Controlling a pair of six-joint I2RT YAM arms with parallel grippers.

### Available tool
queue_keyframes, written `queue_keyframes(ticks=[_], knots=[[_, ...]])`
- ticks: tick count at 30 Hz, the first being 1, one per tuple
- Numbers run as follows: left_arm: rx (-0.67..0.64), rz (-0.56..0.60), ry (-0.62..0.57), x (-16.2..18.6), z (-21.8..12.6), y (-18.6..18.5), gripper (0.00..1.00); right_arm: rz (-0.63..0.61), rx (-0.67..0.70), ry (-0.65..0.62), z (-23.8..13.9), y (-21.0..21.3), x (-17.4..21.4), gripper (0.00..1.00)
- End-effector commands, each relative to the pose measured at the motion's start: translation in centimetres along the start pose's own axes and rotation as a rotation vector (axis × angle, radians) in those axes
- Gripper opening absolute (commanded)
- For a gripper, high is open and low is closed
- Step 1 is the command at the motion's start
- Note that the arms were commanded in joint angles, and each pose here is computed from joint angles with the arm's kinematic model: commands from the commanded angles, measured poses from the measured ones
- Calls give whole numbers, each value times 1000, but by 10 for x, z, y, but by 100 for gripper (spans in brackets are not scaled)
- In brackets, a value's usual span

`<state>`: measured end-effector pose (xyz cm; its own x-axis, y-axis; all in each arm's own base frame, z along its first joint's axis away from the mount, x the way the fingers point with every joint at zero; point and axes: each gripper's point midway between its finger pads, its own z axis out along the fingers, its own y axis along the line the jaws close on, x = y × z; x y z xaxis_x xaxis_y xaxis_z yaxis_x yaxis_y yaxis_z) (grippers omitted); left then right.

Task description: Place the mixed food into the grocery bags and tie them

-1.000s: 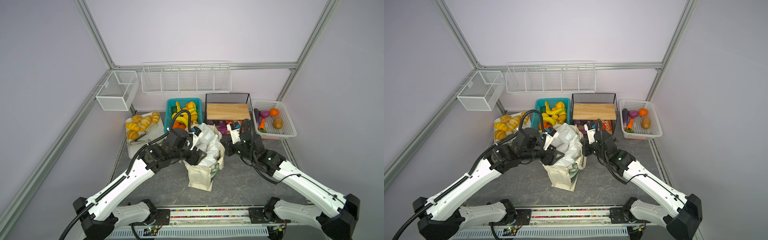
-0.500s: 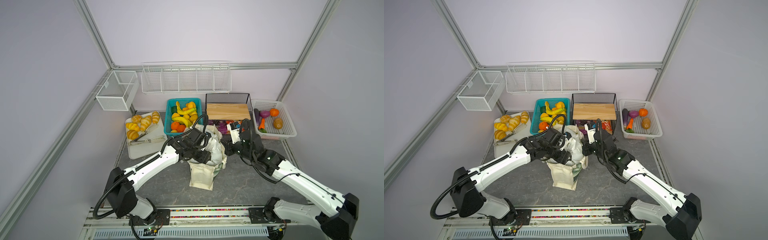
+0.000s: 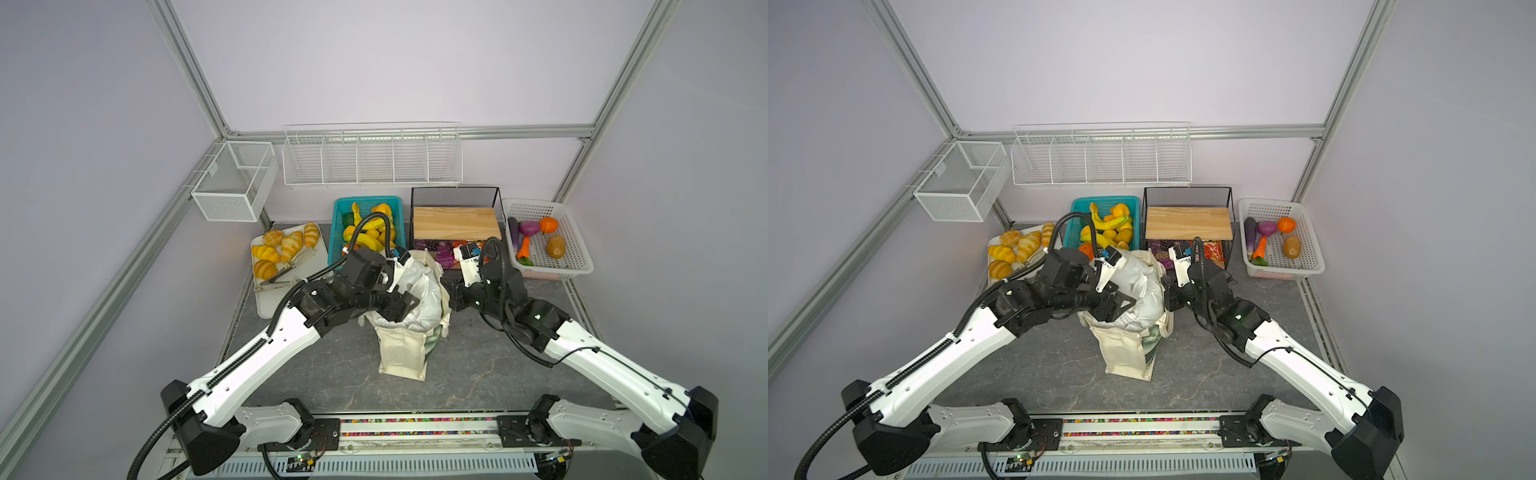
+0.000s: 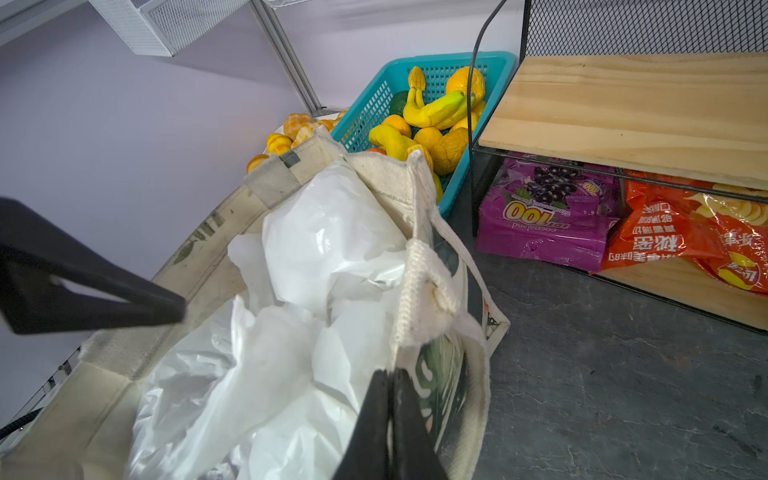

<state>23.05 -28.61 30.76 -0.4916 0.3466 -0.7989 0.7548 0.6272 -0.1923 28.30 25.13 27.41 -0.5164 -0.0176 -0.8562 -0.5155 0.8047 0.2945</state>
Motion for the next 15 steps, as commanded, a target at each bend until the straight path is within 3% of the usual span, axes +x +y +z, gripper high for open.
queue_keyframes(ticks=[1,4,8,15], knots=[[-54,-39,-121,-37,-10,18,69,-13,-20,-102,-6,5,-25,7],[-142,-74,-134,-51,2,38,67,-11,-21,-103,-7,5,-25,7],[-225,-84,-26,-43,38,59,62,-8,-21,-107,-10,4,-25,7],[-136,-119,141,9,97,51,56,-13,-11,-120,-12,3,-28,7]])
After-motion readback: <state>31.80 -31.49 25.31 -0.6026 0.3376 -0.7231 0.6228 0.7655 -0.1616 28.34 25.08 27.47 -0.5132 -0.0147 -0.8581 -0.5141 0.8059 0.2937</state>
